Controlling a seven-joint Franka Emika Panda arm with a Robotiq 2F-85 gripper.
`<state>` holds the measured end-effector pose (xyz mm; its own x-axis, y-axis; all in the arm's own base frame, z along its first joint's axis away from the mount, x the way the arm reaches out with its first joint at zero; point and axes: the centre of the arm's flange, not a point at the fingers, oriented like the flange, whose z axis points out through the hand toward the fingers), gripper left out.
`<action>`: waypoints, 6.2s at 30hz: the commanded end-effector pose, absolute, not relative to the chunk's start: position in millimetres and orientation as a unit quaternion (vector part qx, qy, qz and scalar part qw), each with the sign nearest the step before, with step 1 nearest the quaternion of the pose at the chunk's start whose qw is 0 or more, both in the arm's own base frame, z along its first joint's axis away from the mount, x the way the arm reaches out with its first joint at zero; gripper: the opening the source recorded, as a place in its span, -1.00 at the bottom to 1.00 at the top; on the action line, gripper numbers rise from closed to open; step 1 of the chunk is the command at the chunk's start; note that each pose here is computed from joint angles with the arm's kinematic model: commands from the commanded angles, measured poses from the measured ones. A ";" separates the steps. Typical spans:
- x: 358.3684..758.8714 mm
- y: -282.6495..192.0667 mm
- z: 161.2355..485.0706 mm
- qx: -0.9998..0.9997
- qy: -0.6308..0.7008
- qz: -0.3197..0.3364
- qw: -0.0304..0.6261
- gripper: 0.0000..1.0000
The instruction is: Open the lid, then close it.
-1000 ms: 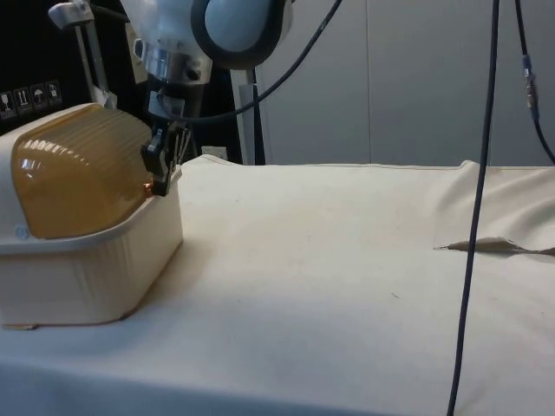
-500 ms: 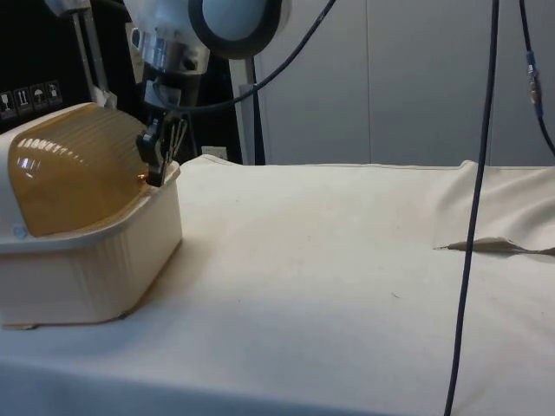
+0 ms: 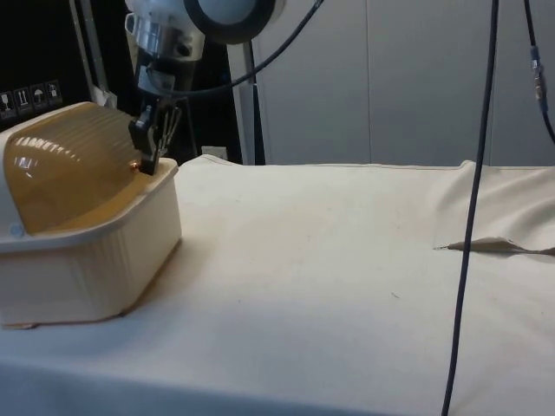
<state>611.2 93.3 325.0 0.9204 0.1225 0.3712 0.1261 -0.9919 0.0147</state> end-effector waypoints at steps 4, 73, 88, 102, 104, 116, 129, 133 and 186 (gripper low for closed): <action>616.0 92.3 334.5 -0.979 -0.063 -0.192 0.004 -1.00; 689.0 89.8 431.5 -0.972 -0.051 -0.230 -0.002 -1.00; 683.5 87.7 487.0 -0.974 -0.050 -0.220 -0.001 -1.00; 670.0 82.4 516.3 -0.978 -0.047 -0.203 -0.001 -1.00; 666.1 81.0 521.3 -0.979 -0.047 -0.198 -0.001 -1.00; 655.2 79.4 526.1 -0.985 -0.048 -0.168 -0.004 -1.00; 646.6 79.2 527.3 -0.991 -0.054 -0.121 -0.010 -1.00; 649.8 79.4 525.6 -0.991 -0.054 -0.119 -0.009 -0.94; 722.9 90.1 524.2 -0.985 -0.053 -0.160 -0.017 0.90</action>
<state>724.1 90.4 524.8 0.9386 0.1106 0.3269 0.0977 -0.9937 0.0557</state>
